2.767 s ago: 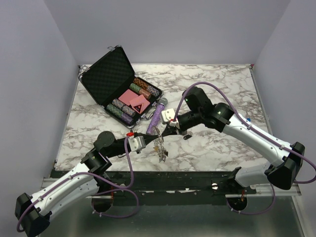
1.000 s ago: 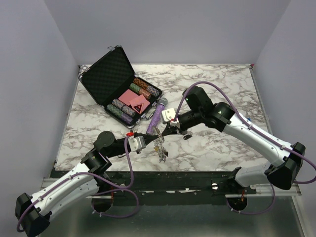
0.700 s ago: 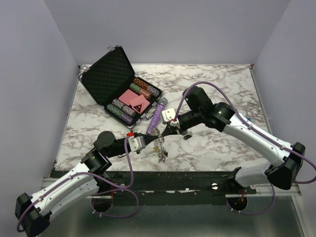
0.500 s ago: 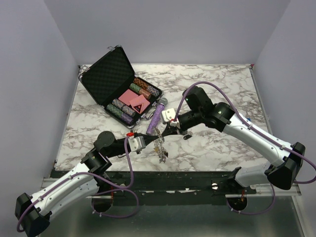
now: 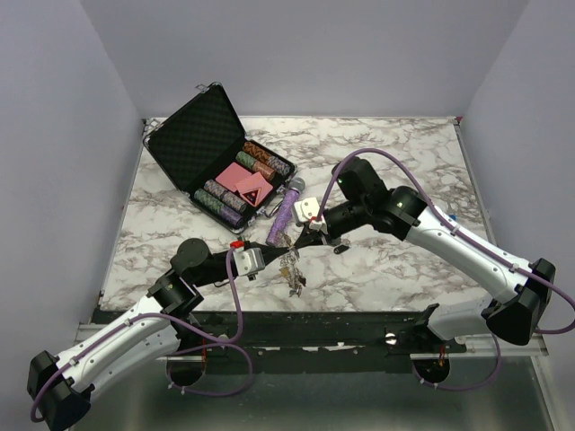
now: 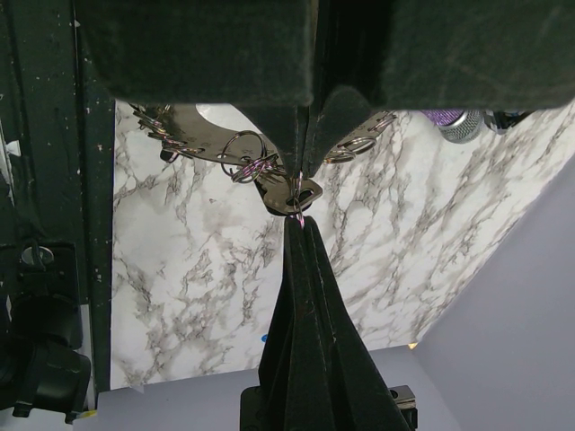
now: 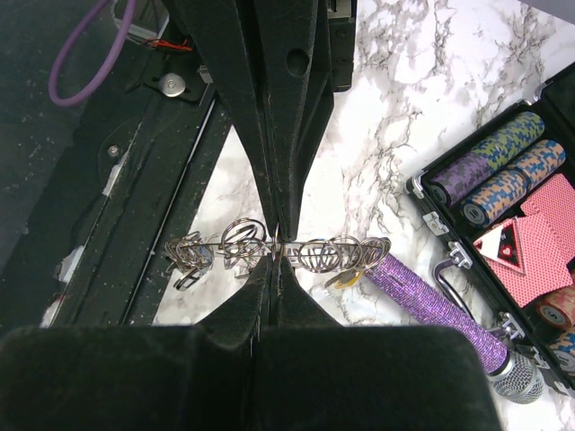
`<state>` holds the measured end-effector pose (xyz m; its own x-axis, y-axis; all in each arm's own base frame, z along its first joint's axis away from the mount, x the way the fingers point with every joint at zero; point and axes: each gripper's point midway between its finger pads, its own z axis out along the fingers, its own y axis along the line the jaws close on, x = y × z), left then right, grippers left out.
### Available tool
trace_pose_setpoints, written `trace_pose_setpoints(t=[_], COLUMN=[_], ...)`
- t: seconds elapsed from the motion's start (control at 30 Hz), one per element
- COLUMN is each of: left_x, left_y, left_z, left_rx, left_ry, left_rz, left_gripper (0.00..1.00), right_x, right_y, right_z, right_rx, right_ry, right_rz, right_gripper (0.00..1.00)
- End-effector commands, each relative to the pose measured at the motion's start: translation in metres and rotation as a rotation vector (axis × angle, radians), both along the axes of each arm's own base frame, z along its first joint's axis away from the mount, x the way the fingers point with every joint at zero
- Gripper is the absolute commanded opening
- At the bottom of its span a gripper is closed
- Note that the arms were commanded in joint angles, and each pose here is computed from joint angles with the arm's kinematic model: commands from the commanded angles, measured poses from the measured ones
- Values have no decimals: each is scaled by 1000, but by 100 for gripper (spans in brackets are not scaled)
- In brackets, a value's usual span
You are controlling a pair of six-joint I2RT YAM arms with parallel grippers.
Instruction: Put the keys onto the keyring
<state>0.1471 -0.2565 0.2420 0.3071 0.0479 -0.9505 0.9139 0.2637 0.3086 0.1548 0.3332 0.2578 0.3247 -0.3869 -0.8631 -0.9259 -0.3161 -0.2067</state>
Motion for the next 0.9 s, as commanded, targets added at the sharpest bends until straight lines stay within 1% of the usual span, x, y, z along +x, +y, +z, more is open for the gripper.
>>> trace_pose_setpoints(t=[0.0, 0.87], left_x=[-9, -8], left_y=[-3, -3], left_z=[31, 31], left_rx=[-77, -74], left_ry=[-72, -57], left_rz=[-50, -47], left_gripper=[0, 0], right_x=[-7, -8], right_y=[6, 8], right_z=[-9, -9], right_rx=[-1, 1], right_ry=[31, 35], right_rz=[34, 39], right_gripper=[0, 0])
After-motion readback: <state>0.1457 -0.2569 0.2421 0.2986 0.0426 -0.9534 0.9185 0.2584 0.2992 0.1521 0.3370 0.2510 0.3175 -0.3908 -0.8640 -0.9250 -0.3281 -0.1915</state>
